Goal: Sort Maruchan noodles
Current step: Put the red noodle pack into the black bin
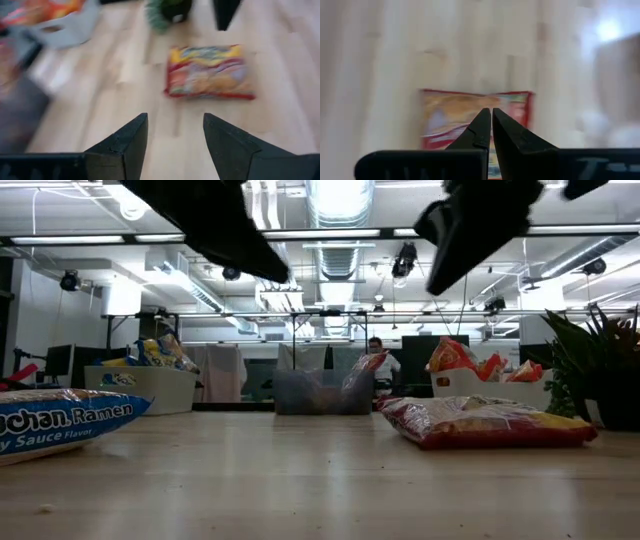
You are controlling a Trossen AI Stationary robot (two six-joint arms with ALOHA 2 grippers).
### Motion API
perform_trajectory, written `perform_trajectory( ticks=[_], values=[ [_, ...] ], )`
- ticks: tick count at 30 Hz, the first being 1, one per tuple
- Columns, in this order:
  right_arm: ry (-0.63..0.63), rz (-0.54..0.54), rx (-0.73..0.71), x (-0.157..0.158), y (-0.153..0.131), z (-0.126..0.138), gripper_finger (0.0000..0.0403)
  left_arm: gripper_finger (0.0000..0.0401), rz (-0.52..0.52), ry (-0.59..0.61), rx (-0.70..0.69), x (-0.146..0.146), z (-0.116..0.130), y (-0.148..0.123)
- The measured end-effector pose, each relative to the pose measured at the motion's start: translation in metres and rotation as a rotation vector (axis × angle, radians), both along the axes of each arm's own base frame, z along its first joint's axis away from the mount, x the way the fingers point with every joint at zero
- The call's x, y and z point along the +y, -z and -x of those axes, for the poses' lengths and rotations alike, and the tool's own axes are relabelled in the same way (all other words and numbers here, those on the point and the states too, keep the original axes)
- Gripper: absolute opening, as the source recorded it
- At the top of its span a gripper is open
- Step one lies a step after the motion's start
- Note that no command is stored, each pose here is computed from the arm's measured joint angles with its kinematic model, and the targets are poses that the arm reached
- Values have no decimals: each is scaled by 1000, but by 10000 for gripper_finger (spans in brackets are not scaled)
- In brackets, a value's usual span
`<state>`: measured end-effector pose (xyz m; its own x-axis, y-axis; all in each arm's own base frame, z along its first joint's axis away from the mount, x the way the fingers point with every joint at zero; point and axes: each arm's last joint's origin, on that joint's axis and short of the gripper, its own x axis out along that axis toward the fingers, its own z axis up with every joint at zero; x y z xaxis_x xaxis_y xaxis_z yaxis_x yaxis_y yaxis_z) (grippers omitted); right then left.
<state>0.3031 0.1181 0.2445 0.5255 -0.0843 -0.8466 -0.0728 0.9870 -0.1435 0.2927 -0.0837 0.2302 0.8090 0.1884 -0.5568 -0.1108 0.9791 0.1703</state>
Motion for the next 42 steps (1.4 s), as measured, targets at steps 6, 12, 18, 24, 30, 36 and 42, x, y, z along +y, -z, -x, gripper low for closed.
perform_trajectory(
  ticks=[6,12,18,24,30,36,42],
  values=[
    [12,-105,-170,-13,5,32,8,148,-47,159,-130,-11,-39,29],
    [54,-183,-354,-24,0,55,8,112,-102,152,-250,-3,-70,65],
    [89,-174,-459,-30,-5,66,8,75,-51,201,-294,10,-86,99],
    [76,-96,-528,-31,-9,62,8,51,-4,218,-292,19,-96,131],
    [35,-67,-585,-28,-11,54,8,38,3,196,-242,23,-110,151],
    [68,-102,-592,-28,-11,54,8,38,-26,56,-155,39,-103,147],
    [325,-152,-623,-37,-9,54,8,38,-131,-105,-17,62,-67,132]
  ],
)
